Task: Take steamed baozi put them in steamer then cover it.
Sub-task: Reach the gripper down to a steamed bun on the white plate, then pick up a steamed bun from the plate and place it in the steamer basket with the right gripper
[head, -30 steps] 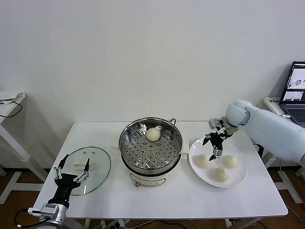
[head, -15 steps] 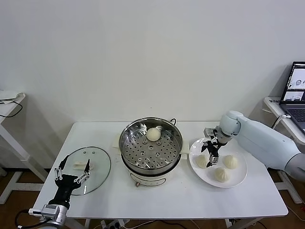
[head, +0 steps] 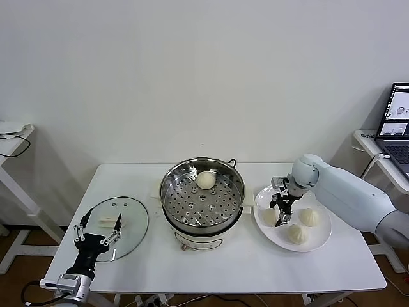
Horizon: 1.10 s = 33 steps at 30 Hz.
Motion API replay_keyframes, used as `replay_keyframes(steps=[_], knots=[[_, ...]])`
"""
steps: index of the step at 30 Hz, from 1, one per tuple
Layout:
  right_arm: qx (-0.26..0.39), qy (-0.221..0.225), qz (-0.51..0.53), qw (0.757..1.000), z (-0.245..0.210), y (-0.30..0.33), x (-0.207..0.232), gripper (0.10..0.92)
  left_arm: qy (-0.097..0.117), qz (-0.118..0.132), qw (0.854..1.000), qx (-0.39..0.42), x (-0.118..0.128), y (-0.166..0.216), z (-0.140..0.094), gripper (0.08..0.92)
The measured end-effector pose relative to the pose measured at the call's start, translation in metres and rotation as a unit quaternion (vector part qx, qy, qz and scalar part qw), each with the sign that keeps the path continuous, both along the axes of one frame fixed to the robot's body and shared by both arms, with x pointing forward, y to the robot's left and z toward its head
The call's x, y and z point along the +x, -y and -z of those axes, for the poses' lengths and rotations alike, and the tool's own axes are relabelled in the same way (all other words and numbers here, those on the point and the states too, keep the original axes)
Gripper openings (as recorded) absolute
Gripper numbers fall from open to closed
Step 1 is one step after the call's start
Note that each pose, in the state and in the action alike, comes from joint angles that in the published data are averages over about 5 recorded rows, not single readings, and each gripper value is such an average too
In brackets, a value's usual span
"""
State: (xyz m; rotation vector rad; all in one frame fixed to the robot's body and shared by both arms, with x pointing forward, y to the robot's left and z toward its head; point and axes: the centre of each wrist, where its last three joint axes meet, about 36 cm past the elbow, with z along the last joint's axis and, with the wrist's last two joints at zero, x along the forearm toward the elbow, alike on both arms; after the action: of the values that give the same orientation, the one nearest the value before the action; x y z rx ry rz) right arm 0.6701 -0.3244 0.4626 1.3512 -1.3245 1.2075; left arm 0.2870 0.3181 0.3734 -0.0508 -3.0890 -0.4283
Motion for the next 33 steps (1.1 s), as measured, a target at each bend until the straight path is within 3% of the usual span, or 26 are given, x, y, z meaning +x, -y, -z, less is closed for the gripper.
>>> replay_keyframes(steps=[14,24,33], knots=[[0.000,0.003,0.009,1.000,-0.031,0.014,-0.001,0.627,0.001,0.000,1.000,0.001,-0.002,0.001,-0.002,0.823],[0.011,0.029,0.013,0.999,-0.119,0.026,-0.011,0.633,0.003,0.004,1.000,0.002,-0.001,0.002,-0.003,0.823],[0.033,0.050,-0.001,0.998,-0.209,-0.007,-0.031,0.636,0.010,0.009,1.000,0.006,-0.001,0.002,-0.009,0.823]])
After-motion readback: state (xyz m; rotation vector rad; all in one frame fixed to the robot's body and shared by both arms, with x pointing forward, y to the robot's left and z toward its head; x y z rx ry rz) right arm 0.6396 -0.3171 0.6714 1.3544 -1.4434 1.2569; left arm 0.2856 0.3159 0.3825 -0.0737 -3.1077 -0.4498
